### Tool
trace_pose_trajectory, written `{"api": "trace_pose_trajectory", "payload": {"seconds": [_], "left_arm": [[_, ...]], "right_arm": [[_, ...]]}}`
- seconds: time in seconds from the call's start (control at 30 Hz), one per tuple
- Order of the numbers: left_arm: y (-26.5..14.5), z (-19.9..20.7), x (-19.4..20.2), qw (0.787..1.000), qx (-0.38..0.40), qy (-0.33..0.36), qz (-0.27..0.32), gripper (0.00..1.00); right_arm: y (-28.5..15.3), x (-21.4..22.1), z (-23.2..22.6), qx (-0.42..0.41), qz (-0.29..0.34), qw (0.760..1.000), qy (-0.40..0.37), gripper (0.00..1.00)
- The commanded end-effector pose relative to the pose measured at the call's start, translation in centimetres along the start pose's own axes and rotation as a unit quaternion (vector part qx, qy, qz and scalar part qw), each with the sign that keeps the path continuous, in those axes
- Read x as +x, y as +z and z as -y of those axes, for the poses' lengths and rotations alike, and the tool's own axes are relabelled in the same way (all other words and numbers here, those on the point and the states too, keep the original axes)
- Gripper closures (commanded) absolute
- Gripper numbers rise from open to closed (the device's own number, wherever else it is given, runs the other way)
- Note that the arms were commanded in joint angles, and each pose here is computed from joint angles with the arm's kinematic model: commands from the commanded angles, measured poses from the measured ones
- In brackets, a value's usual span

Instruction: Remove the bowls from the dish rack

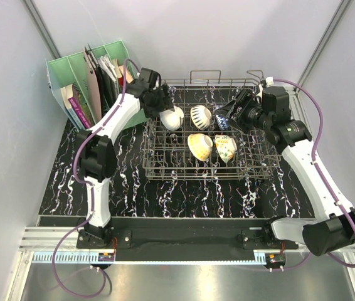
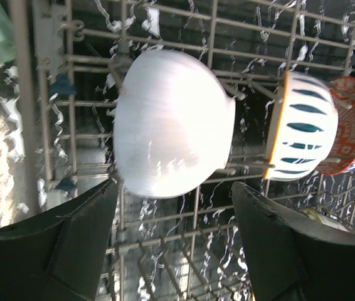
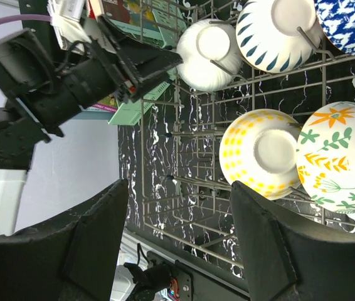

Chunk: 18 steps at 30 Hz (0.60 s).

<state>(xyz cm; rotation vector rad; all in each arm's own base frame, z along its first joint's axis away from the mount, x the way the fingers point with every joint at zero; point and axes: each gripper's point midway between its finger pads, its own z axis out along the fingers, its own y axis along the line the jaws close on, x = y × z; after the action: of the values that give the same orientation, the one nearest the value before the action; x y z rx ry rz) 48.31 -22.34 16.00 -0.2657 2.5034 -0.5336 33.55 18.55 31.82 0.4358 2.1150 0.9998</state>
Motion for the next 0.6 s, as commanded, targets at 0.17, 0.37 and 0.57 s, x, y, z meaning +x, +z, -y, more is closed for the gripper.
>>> {"api": "trace_pose_trajectory", "payload": {"seconds": [0.17, 0.37, 0.57], "left_arm": [[-2.5, 4.2, -1.7, 0.998, -0.038, 0.035, 0.048, 0.23], [-3.2, 7.5, -1.8, 0.996, -0.016, 0.062, 0.066, 0.25], [-3.2, 10.1, -1.2, 0.996, 0.029, 0.056, 0.060, 0.25]], "right_arm": [[0.2, 0.1, -0.2, -0.012, 0.002, 1.000, -0.003, 0.27], [0.4, -0.2, 0.8, 0.009, 0.012, 1.000, -0.014, 0.27], [1.3, -0.5, 2.4, 0.033, 0.007, 0.999, -0.004, 0.27]]}}
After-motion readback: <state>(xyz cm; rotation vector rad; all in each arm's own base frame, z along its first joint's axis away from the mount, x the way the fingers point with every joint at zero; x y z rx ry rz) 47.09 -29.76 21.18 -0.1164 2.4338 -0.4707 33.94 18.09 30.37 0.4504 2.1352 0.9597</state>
